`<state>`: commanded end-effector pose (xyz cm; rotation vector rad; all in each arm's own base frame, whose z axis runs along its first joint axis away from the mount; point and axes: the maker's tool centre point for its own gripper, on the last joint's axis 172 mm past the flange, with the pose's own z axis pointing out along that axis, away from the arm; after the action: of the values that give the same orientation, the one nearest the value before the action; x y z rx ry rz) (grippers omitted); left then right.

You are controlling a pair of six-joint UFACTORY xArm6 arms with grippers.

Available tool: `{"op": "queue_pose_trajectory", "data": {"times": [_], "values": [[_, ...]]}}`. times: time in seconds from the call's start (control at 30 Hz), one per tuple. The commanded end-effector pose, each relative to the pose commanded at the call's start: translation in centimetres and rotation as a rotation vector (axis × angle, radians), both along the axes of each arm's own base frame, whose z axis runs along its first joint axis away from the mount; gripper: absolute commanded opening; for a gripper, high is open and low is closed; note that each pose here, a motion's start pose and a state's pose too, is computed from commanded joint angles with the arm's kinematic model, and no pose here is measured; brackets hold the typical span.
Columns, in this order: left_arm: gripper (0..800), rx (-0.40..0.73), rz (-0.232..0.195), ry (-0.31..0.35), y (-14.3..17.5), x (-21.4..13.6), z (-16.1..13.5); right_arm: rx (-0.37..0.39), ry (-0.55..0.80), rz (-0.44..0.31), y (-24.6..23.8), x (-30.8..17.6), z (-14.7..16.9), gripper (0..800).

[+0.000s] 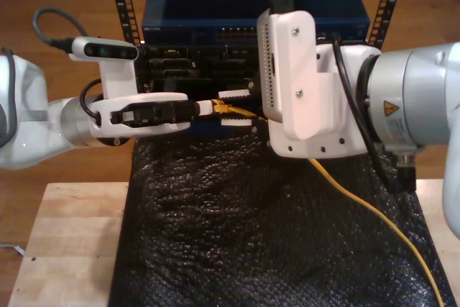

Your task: Grab the cable and plug it in

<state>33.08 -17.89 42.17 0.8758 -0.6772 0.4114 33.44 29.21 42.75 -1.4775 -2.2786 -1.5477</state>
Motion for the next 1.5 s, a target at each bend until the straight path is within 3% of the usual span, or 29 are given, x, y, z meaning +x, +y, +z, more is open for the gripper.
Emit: {"op": "queue_pose_trajectory", "data": {"times": [0.33,0.97,1.2,1.33,1.4,1.43,1.5], "values": [[22,0.009,-0.018,0.039,0.05,0.08,-0.47,0.0,0.0,0.0,0.0,0.0,0.0,204],[22,0.012,-0.02,0.042,0.06,0.09,-0.51,-0.01,0.014,0.009,0.46,-0.06,-0.75,184],[22,0.012,-0.021,0.045,0.05,0.07,-0.54,-0.008,0.01,0.007,0.43,0.03,-0.66,55],[25,0.011,-0.024,0.044,0.02,0.02,-0.51,-0.01,0.014,0.007,0.45,0.06,-0.89,24],[68,0.009,-0.024,0.044,0.1,-0.01,-0.45,-0.01,0.015,0.006,0.45,0.06,-0.89,14],[153,0.003,-0.031,0.046,0.12,-0.15,-0.28,-0.011,0.016,0.006,0.46,0.07,-0.95,12],[399,0.003,-0.049,0.063,0.23,-0.34,-0.08,-0.008,0.018,0.005,0.48,0.07,-0.94,7]]}}
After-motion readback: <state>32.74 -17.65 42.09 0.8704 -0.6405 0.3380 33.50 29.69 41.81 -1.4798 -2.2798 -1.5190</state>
